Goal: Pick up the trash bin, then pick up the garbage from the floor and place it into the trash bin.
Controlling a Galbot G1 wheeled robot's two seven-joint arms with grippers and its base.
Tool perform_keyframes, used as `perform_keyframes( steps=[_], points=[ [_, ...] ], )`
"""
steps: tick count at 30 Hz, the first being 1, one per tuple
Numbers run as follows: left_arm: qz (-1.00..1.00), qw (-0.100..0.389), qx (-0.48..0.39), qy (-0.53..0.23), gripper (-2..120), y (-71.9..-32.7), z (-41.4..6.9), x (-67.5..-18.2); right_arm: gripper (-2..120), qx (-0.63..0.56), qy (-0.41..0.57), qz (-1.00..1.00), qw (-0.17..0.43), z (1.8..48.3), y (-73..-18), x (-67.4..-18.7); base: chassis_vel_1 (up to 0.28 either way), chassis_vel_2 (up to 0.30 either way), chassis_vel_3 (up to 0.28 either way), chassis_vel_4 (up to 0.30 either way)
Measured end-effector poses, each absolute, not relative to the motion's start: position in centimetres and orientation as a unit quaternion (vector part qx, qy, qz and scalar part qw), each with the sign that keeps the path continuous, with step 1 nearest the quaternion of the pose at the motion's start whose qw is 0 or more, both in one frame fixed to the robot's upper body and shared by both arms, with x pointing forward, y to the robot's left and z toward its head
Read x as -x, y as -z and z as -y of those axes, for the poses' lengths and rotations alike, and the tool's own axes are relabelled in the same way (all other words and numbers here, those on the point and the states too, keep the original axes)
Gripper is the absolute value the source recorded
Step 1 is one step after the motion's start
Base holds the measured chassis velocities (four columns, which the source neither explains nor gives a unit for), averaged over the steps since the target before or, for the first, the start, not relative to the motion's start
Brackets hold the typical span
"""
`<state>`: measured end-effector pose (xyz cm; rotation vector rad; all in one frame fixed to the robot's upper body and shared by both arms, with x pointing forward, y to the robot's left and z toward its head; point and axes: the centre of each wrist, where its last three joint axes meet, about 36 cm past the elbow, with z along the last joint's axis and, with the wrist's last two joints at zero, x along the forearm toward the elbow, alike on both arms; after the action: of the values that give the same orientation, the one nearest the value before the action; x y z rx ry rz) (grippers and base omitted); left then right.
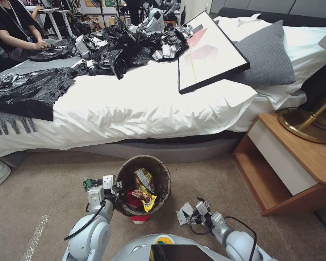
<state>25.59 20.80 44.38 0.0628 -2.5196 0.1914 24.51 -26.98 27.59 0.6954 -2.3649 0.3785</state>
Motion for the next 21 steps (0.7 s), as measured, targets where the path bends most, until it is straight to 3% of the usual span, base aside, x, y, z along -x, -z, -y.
perform_keyframes(
  steps=[21],
  points=[
    [0.95,0.304,-0.026,-0.072,3,-44.1,-20.8,-25.7,100,-0.259,-0.149,0.885,0.358,26.1,-22.4,-25.3,0.0,0.0,0.0,0.0]
  ],
)
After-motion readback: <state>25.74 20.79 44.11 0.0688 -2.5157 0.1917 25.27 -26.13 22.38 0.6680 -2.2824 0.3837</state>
